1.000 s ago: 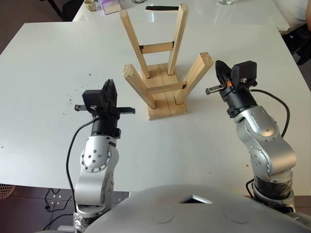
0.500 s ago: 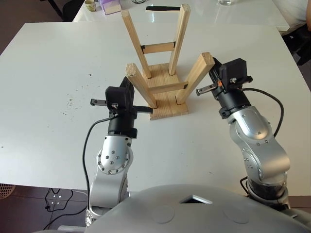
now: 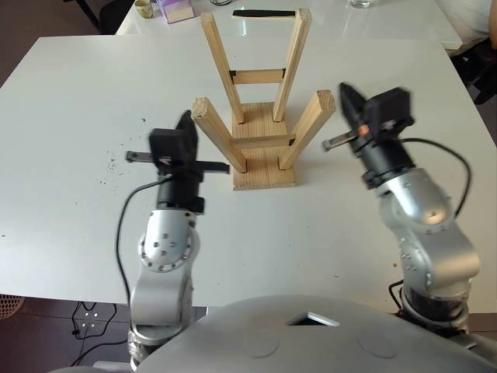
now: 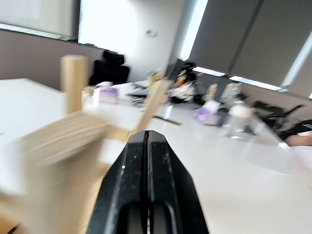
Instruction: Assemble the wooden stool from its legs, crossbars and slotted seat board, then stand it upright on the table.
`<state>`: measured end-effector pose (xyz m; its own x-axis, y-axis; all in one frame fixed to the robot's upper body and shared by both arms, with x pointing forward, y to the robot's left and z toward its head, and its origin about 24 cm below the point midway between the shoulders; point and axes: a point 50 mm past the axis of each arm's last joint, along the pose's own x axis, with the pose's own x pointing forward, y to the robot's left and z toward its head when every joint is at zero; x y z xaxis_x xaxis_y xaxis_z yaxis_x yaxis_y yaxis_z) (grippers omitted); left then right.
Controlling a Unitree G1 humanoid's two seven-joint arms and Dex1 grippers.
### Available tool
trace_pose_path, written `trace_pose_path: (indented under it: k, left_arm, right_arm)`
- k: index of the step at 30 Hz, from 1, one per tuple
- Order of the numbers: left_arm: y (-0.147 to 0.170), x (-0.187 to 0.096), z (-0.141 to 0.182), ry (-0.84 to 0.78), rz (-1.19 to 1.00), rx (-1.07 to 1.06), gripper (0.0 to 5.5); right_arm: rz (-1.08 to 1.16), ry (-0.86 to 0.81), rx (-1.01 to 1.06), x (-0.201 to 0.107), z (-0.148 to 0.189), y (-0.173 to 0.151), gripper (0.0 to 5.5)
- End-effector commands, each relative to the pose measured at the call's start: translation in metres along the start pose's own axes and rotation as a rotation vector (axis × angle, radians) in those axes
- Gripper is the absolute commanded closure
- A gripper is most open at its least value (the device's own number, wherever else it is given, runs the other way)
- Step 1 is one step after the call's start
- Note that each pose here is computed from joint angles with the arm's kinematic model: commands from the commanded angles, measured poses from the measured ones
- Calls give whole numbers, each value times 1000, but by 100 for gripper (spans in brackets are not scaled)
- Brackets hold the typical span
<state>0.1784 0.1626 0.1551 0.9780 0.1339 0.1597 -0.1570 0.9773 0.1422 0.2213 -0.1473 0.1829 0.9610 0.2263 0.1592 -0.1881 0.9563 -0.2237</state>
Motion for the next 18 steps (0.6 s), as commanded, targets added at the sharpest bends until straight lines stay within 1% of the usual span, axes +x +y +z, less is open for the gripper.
trace_pose_path:
  k: [1,3,5,6,7,10,14,16,18]
  left_arm:
    - [32,28,34,-115,155,-100,547]
    - [25,47,56,-186,90,-272,547]
    - [6,60,86,-277,-93,-432,547]
    - [-2,63,99,-315,-188,-454,547]
    - [-7,65,106,-319,-247,-459,547]
    - [-14,68,105,-254,-348,-469,547]
    - [-22,65,102,-206,-433,-472,547]
    - [-25,63,102,-191,-452,-482,547]
    - [-27,61,96,-157,-456,-485,547]
  right_arm:
    - [100,-135,138,28,37,-8,550]
    - [264,-185,265,46,60,5,550]
    - [477,-187,337,56,76,20,550]
    - [546,-189,344,59,80,23,550]
    - [578,-177,354,61,80,23,550]
    - [590,-159,369,68,83,18,550]
    - [605,-192,412,72,95,15,550]
    - [608,-183,418,69,92,17,550]
    - [596,-137,416,67,79,20,550]
